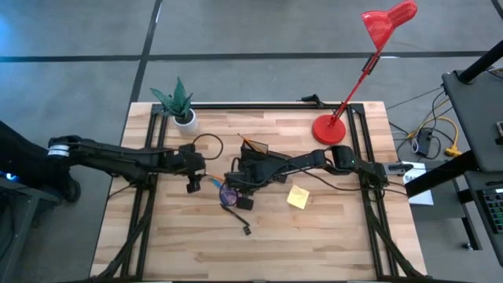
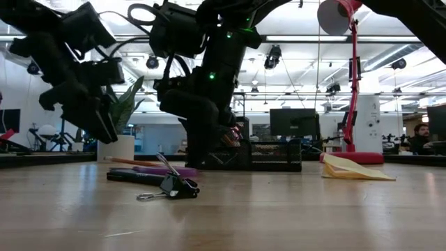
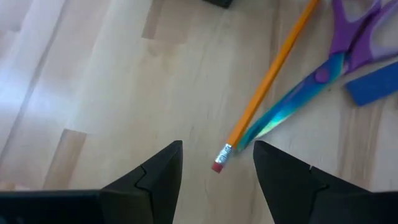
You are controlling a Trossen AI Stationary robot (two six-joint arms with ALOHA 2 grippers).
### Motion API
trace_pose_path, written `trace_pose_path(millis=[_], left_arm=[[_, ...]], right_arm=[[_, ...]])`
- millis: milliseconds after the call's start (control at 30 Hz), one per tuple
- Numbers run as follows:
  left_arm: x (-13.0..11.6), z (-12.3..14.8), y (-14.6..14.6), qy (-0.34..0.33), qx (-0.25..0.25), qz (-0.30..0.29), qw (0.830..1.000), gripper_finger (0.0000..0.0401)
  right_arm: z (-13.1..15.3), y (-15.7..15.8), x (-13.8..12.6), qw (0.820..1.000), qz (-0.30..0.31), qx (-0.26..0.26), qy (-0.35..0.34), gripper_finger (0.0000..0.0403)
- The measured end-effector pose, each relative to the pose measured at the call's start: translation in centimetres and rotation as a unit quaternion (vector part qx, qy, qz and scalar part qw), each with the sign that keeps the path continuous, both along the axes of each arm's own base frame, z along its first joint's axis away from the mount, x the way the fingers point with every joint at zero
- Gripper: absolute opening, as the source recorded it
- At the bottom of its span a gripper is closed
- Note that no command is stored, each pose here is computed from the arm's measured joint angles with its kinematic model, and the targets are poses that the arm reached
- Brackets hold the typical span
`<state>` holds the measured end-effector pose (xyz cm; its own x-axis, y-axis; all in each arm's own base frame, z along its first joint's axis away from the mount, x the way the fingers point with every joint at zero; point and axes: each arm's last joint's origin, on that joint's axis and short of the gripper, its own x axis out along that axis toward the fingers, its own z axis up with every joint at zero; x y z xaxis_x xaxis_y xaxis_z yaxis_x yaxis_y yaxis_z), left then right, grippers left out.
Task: Pick and place office supplies into organizer
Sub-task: Put the orange pencil into the desk organizer
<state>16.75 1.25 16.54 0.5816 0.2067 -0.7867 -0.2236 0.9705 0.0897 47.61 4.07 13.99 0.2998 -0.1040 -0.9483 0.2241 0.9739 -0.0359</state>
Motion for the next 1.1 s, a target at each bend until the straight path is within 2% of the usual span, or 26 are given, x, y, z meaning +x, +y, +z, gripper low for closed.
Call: trace_pose_path(millis=[333,600,933,1100], left_arm=[[1.1,-1.4,0.0,0.042,-0.013,-0.025,0.999,0.0183],[1.4,-0.2,-0.1,0.029,0.015,-0.068,0.997,0.0183],[1.3,-1.3,-0.1,0.082,0.049,-0.142,0.985,0.0183],[1.7,-1.9,-0.1,0.103,0.053,-0.142,0.983,0.0182]], right_arm=[[-0.1,0.0,0.1,1.000,-0.009,0.000,-0.005,0.0009],[-0.1,0.0,0.1,1.000,-0.013,-0.008,-0.009,0.0009],[-0.1,0.0,0.2,1.000,-0.013,-0.009,-0.014,0.0009],[0.0,0.0,0.3,1.000,-0.014,-0.009,-0.017,0.0009]])
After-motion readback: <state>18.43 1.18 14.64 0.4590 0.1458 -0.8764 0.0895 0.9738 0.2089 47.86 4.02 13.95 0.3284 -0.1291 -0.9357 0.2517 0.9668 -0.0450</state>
